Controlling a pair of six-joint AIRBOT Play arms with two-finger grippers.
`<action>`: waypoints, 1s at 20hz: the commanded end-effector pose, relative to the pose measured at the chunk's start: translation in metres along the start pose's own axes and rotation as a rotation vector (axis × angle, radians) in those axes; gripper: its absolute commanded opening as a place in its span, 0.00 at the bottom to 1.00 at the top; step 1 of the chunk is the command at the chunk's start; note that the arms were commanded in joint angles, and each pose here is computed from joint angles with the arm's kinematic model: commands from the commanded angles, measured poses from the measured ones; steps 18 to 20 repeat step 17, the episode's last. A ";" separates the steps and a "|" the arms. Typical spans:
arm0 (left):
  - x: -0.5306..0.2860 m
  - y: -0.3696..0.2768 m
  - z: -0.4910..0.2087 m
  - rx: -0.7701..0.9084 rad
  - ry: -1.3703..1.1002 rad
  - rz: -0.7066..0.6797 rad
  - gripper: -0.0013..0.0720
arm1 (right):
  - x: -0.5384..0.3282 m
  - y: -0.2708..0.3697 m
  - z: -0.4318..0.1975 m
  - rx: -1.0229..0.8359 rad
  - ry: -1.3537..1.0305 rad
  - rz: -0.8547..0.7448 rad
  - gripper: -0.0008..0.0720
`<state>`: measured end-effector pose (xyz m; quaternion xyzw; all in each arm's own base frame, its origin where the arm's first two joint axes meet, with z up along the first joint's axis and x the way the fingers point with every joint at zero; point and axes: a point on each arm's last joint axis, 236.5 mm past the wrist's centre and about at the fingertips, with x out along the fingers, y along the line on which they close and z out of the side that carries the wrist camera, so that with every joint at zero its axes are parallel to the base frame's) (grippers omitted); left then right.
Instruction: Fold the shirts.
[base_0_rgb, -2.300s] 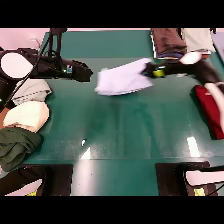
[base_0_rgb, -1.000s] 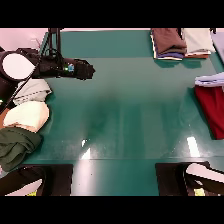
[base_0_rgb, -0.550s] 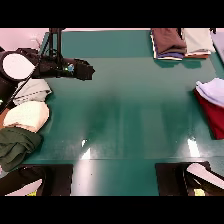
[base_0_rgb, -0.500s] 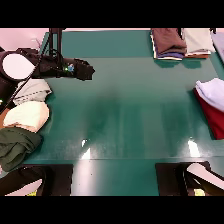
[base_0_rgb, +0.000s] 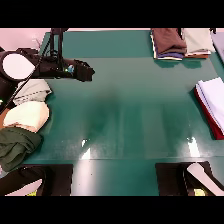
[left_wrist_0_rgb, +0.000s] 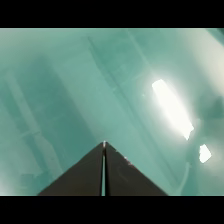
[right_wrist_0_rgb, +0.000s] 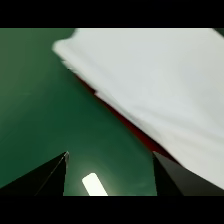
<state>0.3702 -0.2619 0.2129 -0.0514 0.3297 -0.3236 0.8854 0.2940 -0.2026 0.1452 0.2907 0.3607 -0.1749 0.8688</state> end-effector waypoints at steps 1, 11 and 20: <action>0.000 0.000 0.000 0.002 0.001 0.000 0.05 | -0.003 0.119 -0.015 -0.131 0.002 0.281 0.83; 0.000 0.000 0.001 0.001 -0.006 -0.001 0.05 | -0.026 0.295 -0.162 -0.679 0.203 0.612 0.04; 0.000 0.000 0.001 0.001 -0.006 -0.001 0.05 | -0.029 0.299 -0.176 -0.735 0.222 0.615 0.04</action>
